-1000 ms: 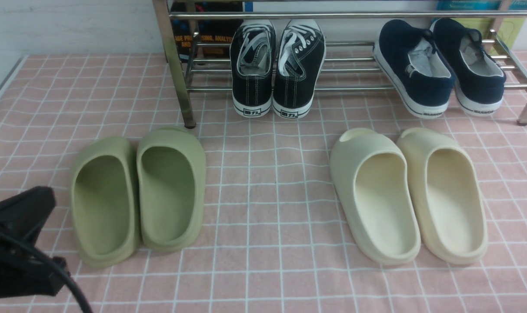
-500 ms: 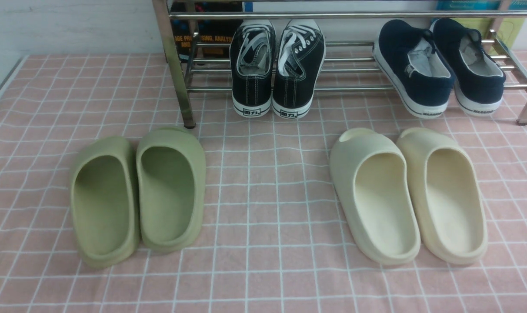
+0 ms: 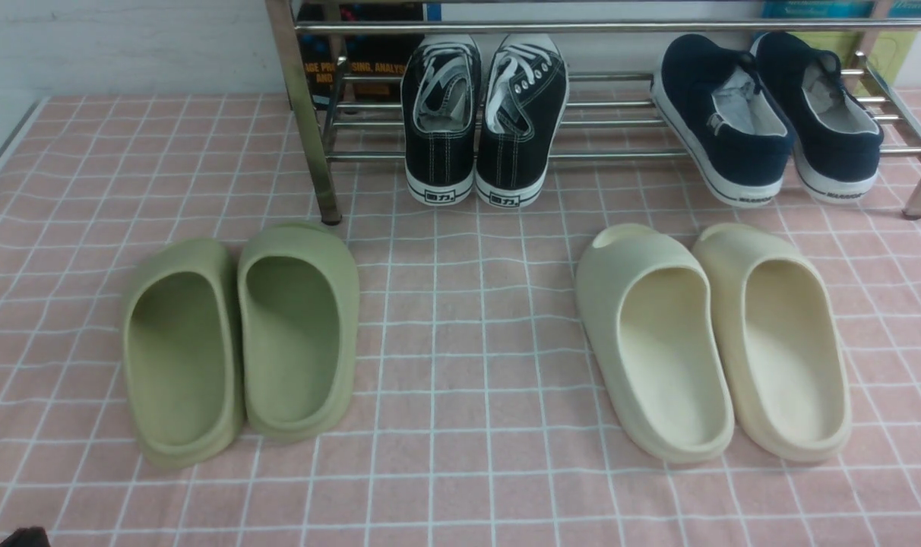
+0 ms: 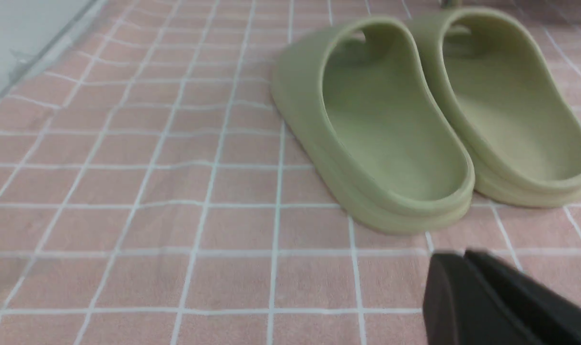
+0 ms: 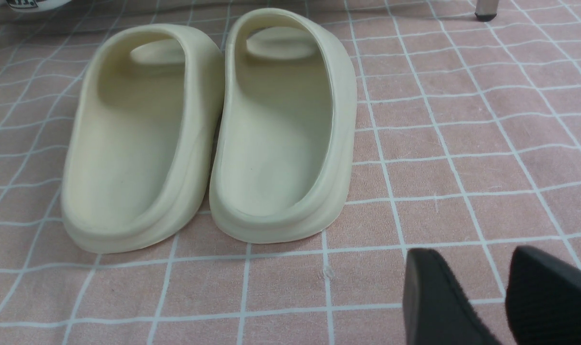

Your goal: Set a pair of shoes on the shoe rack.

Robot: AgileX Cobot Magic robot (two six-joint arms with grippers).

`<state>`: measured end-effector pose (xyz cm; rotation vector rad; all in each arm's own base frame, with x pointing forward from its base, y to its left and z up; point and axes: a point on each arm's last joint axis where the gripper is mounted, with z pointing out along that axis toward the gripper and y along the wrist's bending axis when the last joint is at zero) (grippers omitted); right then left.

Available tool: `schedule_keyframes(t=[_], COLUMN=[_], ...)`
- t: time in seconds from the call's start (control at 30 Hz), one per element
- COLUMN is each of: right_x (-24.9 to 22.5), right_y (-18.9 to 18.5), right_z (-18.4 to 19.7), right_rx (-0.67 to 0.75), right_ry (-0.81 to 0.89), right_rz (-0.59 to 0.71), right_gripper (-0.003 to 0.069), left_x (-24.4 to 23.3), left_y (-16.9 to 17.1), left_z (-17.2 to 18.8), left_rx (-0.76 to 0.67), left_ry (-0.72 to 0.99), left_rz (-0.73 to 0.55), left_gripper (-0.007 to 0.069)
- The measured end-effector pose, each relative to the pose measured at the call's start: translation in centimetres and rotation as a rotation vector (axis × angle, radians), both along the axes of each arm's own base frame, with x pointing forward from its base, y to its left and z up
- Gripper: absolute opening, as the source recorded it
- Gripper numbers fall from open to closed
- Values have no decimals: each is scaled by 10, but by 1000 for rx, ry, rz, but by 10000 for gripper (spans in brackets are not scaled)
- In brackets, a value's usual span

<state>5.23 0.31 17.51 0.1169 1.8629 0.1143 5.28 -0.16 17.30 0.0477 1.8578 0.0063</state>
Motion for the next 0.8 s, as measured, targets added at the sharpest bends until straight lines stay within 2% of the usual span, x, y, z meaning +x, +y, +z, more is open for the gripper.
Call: schedule_keyframes(t=[0.8], right_x=[0], right_y=[0], right_z=[0], right_rx=[0], right_ry=[0], right_rz=[0], right_gripper=[240], left_x=[-1], left_y=[-1], left_z=[0], left_rx=[35], left_ry=[13], left_rz=[-23], left_gripper=[55])
